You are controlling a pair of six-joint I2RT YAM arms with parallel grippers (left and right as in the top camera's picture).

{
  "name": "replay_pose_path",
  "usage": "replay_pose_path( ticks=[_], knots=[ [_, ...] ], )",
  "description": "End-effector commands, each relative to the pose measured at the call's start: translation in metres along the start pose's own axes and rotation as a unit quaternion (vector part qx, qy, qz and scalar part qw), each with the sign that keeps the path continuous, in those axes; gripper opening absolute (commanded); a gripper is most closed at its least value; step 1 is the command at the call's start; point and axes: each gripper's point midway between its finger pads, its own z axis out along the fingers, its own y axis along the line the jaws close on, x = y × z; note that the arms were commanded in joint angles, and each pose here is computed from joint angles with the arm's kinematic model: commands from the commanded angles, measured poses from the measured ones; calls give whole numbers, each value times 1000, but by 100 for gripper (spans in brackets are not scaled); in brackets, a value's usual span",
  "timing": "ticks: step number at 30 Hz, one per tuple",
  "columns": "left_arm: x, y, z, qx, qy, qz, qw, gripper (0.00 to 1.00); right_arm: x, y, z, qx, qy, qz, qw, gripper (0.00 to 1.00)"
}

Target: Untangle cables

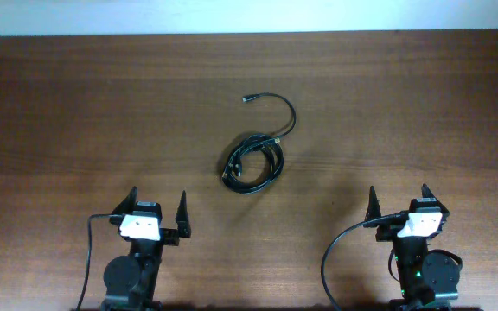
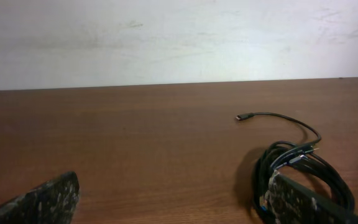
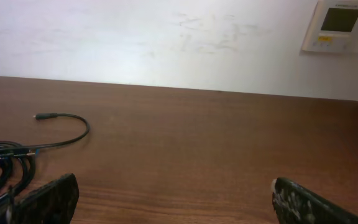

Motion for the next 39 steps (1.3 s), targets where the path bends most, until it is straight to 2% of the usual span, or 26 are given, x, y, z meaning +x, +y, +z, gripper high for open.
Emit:
replay_pose_path(
  ticks=[1, 3, 7, 12, 14, 16, 17, 20, 24, 29, 31, 34, 38, 39],
  knots=[
    [-4, -19, -2, 54, -3, 0, 999, 99, 3, -2, 0, 4, 2, 2, 1000, 99],
    [-16, -30, -7, 86, -2, -34, 996, 99, 3, -2, 0, 4, 2, 2, 1000, 98],
    [-42, -43, -21, 126, 39, -40, 990, 99, 3, -2, 0, 4, 2, 2, 1000, 98],
    [-70, -57, -18, 164, 169, -62, 970, 99, 3, -2, 0, 4, 2, 2, 1000, 99],
    [-86, -70, -11, 200, 237, -83, 947, 99, 3, -2, 0, 4, 2, 2, 1000, 98],
    [-101, -99, -6, 284, 276, -116, 911, 99, 3, -2, 0, 4, 2, 2, 1000, 99],
    [-96, -110, -5, 320, 297, -136, 889, 99, 3, -2, 0, 4, 2, 2, 1000, 99],
    [-68, -113, 9, 317, 356, -159, 864, 99, 3, -2, 0, 4, 2, 2, 1000, 98],
    [-32, -113, 25, 305, 419, -181, 836, 99, 3, -2, 0, 4, 2, 2, 1000, 98],
    [-5, -114, 34, 295, 464, -197, 811, 99, 3, -2, 0, 4, 2, 2, 1000, 98],
    [-2, -113, 39, 294, 464, -195, 813, 99, 3, -2, 0, 4, 2, 2, 1000, 98],
    [-4, -105, 54, 278, 439, -168, 838, 99, 3, -2, 0, 4, 2, 2, 1000, 98],
    [-20, -118, 70, 330, 366, -74, 867, 99, 3, -2, 0, 4, 2, 2, 1000, 98],
    [-22, -119, 79, 317, 349, -46, 880, 99, 3, -2, 0, 4, 2, 2, 1000, 98]
  ],
)
